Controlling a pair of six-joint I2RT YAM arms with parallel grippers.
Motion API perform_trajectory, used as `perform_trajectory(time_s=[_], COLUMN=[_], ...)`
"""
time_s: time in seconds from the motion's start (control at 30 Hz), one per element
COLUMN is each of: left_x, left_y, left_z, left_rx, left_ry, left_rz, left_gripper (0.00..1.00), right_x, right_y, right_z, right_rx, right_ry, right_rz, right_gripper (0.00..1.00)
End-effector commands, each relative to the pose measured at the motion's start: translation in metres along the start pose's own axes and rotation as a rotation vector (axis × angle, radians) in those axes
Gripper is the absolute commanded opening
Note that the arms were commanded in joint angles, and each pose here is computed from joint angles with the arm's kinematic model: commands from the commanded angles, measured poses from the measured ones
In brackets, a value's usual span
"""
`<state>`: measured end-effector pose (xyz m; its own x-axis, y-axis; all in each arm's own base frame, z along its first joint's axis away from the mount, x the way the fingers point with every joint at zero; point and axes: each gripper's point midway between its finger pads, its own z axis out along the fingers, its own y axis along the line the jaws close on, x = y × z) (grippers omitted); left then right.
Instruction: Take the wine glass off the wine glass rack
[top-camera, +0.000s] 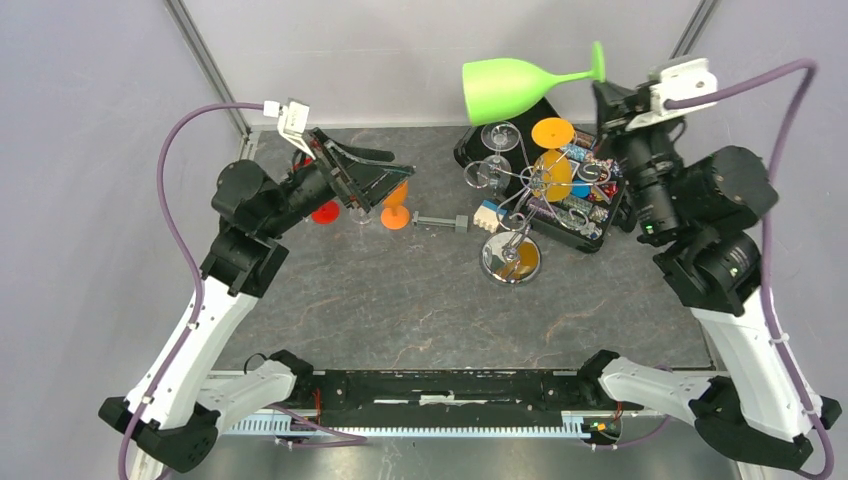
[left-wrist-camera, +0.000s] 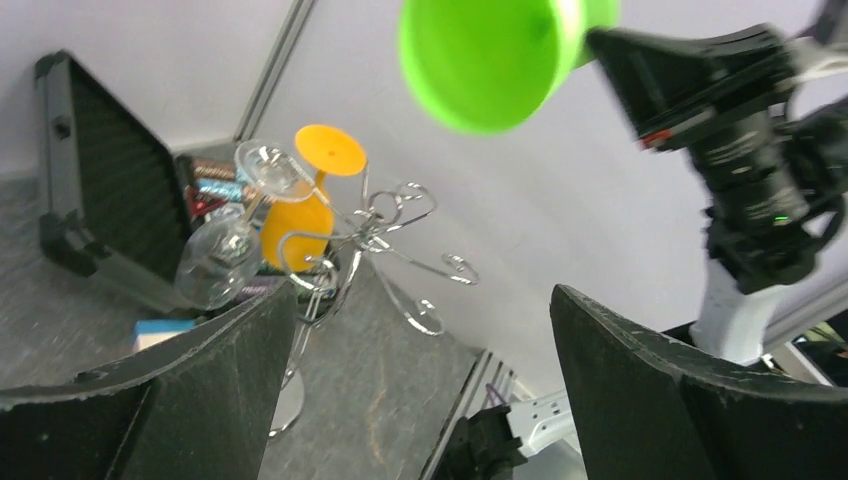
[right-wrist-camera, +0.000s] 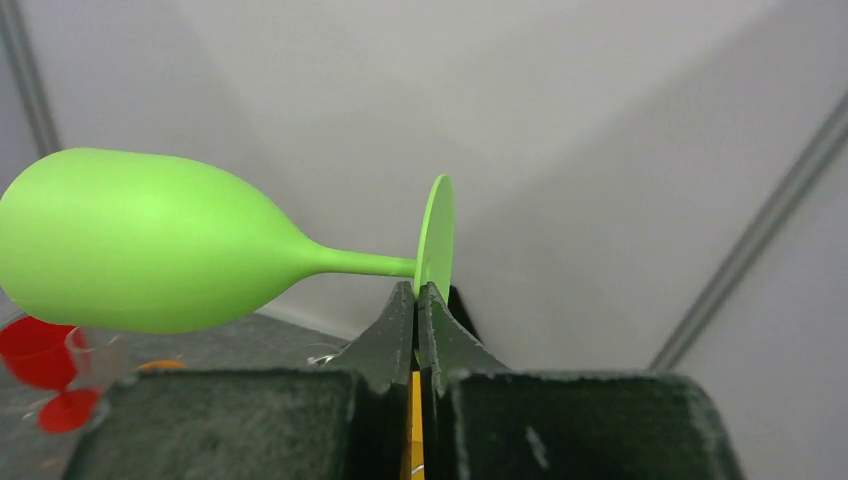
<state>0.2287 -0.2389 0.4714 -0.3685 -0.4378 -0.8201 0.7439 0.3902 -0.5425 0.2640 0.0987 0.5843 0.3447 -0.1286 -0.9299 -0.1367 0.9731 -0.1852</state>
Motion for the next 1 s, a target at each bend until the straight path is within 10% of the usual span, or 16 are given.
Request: perform_trajectory(time_s=[0.0, 0.7, 0.97], left_x=[-0.035, -0.017, -0.018], left_y=[-0.047, -0.018, -0.015], left_z=[-0.016, 0.004, 0.004], left_rx=[0.164, 0.097, 0.088], left_ry=[-0.146, -0.12, -0.141], left_rz=[0.012, -0.364, -0.372], left_gripper=[0.99, 0.94, 0.52], right_x=[0.007, 0.047, 0.065], right_y=[0.061, 0.138, 0.149], right_z=[0.008, 0.022, 0.025], right_rx=[-0.247, -0.483, -0.503], right_ry=[-0.028, -0.03, 0.007], right_rz=[0.144, 0.265, 0.249], right_gripper=[0.0, 0.0, 0.0])
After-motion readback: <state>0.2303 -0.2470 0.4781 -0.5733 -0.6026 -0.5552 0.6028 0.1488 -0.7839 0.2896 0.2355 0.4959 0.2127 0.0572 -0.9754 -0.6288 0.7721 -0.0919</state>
